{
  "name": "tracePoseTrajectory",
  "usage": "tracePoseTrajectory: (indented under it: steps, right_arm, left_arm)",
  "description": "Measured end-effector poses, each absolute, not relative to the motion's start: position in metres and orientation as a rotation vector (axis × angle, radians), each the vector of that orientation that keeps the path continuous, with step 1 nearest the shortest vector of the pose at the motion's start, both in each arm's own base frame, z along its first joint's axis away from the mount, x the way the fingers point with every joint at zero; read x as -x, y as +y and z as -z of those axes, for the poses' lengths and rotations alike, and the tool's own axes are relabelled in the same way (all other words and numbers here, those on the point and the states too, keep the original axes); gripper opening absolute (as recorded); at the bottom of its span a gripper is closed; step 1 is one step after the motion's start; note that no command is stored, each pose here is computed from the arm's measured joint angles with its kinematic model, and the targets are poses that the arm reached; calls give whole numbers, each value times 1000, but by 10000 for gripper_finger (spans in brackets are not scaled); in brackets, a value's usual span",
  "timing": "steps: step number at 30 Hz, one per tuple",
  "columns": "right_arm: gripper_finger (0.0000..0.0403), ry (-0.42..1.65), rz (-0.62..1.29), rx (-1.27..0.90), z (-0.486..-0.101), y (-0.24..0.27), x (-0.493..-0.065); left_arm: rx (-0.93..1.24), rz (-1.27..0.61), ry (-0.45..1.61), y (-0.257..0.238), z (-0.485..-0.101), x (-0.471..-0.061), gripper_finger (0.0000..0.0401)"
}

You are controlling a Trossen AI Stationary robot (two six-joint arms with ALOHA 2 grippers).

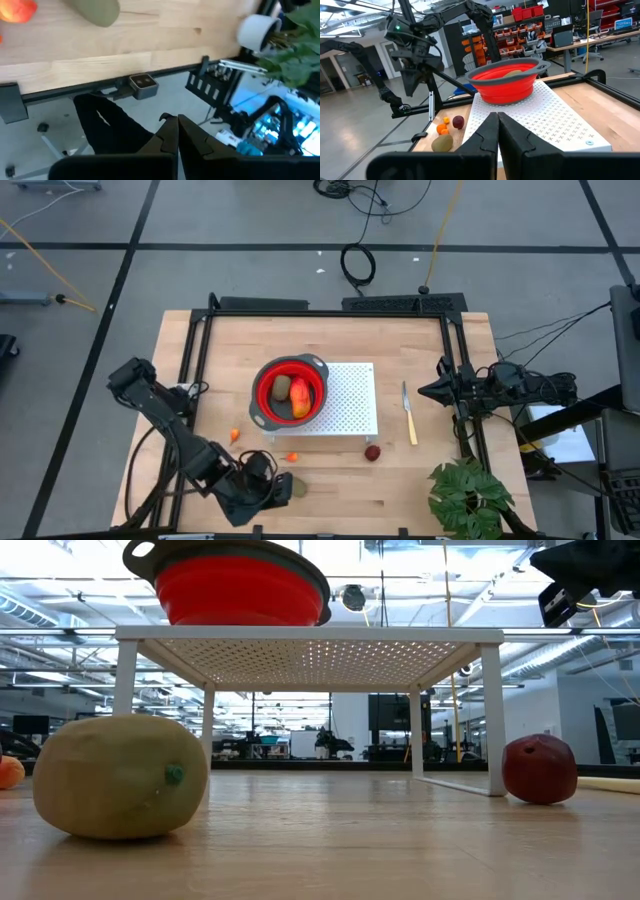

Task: Pick & Place Fruit
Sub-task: Put the brown kiwi into the red strainer bowl on the shelf

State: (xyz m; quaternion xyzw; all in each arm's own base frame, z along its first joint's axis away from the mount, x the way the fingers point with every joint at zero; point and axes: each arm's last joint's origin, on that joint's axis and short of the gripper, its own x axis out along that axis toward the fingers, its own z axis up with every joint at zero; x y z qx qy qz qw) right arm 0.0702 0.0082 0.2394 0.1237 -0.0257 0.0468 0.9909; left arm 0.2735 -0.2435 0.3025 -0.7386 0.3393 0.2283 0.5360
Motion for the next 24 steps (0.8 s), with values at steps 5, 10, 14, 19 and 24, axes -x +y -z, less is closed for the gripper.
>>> tracePoseTrajectory:
  steps: [5, 10, 14, 19, 24]
  right_arm:
    - [0, -51, -94, -248, -239, 8, -70]
    - [0, -48, -93, -248, -239, 8, -70]
    - [0, -48, -93, -247, -239, 8, -70]
    - [0, -49, -93, -223, -239, 8, -70]
    - [0, -48, -93, -227, -239, 8, -70]
  left_arm:
    - [1768, -600, 794, -244, -289, -283, 1]
    - [1760, -646, 801, -246, -279, -290, 1]
    - [1751, -740, 815, -251, -287, -294, 0]
    - [1660, -922, 845, -256, -296, -308, 0]
    - [1625, -1015, 823, -261, -286, -329, 0]
